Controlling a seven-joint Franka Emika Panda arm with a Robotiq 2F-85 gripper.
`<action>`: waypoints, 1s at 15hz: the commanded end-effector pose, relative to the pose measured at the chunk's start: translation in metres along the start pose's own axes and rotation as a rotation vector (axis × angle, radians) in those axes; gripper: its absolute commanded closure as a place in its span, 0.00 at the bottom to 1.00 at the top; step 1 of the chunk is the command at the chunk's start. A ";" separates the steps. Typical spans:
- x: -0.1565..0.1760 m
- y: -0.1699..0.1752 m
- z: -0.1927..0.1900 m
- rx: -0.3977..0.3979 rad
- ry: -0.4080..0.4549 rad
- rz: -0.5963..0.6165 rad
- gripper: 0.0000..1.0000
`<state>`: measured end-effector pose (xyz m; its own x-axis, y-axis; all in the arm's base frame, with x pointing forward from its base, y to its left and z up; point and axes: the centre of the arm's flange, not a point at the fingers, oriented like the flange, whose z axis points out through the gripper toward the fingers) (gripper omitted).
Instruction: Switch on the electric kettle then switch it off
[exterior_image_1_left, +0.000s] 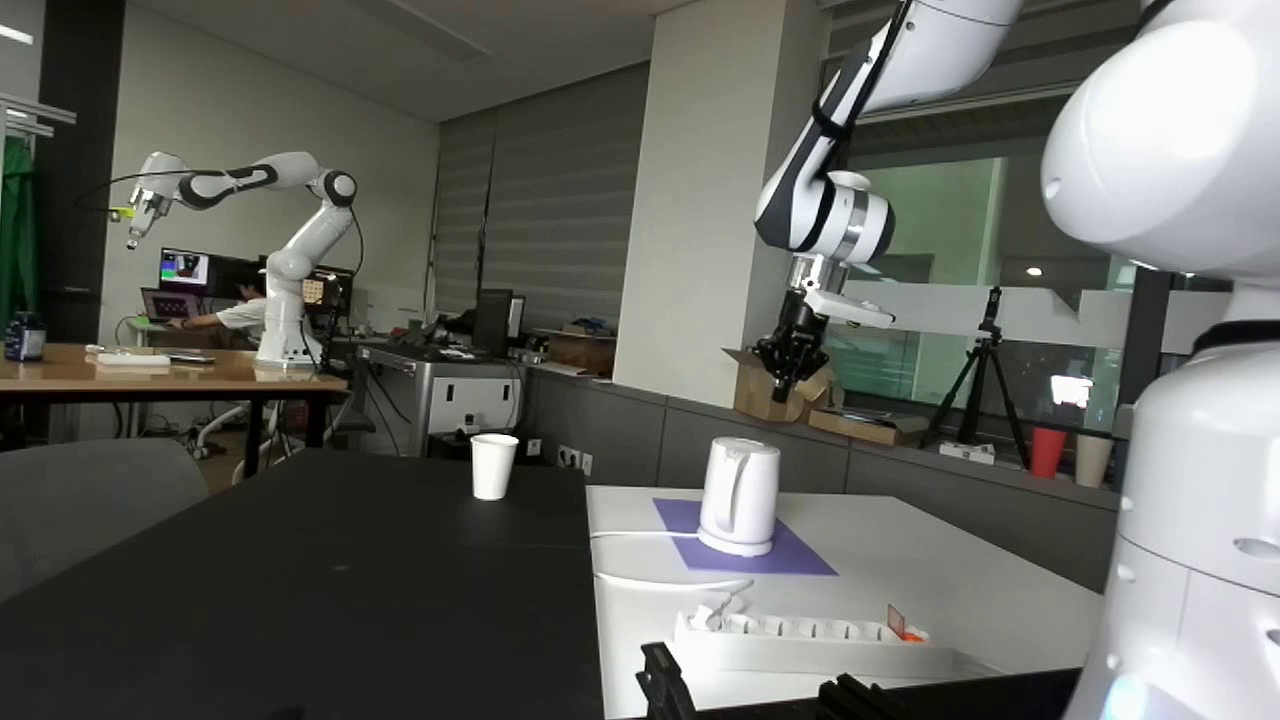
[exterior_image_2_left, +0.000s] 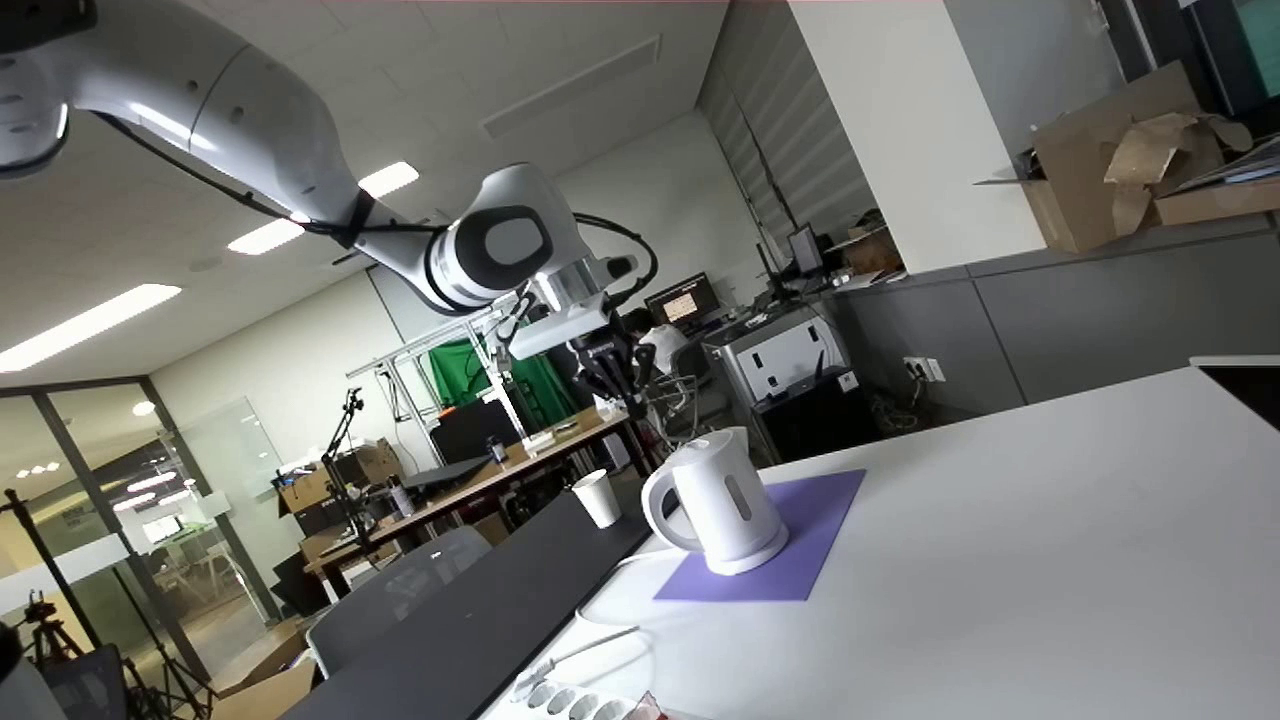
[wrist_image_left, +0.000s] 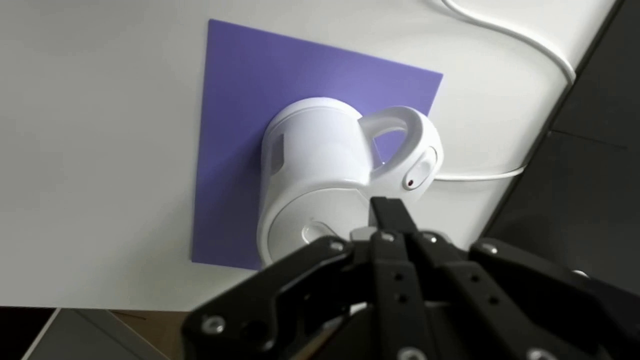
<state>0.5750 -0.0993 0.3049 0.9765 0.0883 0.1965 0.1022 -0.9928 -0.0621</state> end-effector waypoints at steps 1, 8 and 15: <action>-0.004 0.007 -0.005 -0.008 0.001 0.007 1.00; -0.003 0.006 -0.004 -0.003 0.008 0.011 1.00; -0.002 -0.019 0.014 0.051 -0.071 -0.033 1.00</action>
<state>0.5715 -0.0906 0.2959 0.9818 0.1138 0.1518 0.1276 -0.9883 -0.0841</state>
